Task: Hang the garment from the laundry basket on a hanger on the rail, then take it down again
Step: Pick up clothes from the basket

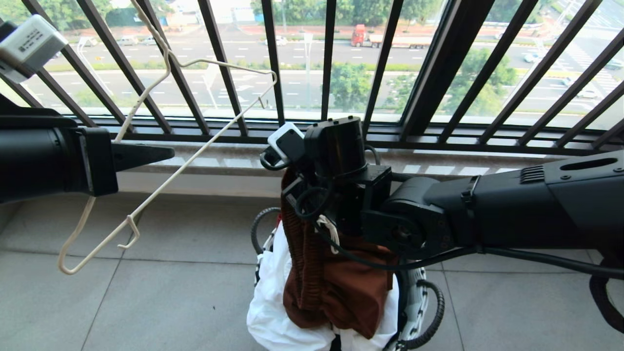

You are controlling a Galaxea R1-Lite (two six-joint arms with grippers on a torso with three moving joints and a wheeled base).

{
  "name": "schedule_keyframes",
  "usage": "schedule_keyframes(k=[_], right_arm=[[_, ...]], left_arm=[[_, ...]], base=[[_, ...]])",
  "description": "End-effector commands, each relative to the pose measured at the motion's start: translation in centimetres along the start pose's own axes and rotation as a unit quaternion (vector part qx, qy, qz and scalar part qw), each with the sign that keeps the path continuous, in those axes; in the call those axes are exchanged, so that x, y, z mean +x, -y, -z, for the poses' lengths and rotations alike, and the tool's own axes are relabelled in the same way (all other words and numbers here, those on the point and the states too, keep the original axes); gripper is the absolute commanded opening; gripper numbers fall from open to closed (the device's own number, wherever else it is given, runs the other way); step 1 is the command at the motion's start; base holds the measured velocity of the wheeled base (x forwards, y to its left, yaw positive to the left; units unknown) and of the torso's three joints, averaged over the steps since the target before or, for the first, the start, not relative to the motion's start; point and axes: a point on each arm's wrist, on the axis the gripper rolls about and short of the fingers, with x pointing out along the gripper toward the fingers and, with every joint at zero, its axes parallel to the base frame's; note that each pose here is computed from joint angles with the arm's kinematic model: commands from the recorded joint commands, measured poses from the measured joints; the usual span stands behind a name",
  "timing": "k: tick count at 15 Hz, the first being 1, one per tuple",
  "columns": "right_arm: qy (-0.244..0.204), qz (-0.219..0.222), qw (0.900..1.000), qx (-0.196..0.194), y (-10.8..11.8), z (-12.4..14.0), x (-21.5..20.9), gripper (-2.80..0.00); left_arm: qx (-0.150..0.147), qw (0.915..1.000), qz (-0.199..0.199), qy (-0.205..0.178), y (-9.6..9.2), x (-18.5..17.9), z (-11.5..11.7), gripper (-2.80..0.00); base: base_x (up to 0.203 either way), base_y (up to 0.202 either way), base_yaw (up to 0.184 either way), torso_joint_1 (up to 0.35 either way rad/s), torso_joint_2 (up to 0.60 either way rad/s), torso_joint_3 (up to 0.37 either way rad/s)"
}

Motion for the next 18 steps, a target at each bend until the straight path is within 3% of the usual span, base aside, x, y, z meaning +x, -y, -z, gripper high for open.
schedule_keyframes(k=[1, 6, 12, 15, 18], right_arm=[[0.025, 0.007, 0.999, 0.023, 1.3, -1.7, -1.7, -2.8], [0.051, 0.019, 0.997, 0.055, 3.3, -3.4, -3.7, -2.8], [0.054, 0.033, 0.995, 0.081, 4.7, -3.5, -3.9, -2.8], [0.062, 0.036, 0.994, 0.086, 5.3, -4.0, -4.5, -2.8], [0.069, 0.038, 0.993, 0.091, 5.7, -4.3, -5.0, -2.8]], left_arm=[[0.002, 0.9999, 0.007, 0.008, 0.5, -1.7, -0.4, -2.8], [-0.001, 0.9986, 0.053, -0.011, 1.7, -5.7, -0.9, -2.8], [0.001, 0.998, 0.055, -0.032, 2.4, -8.2, -0.9, -2.8], [0.008, 0.9953, 0.086, -0.043, 3.1, -9.4, -0.6, -2.8], [0.014, 0.9944, 0.091, -0.052, 3.1, -9.1, -0.4, -2.8]], base=[[0.0, 0.0, 0.0, 0.0, 0.0, 0.0], [0.0, 0.0, 0.0, 0.0, 0.0, 0.0], [0.0, 0.0, 0.0, 0.0, 0.0, 0.0], [0.0, 0.0, 0.0, 0.0, 0.0, 0.0], [0.0, 0.0, 0.0, 0.0, 0.0, 0.0]])
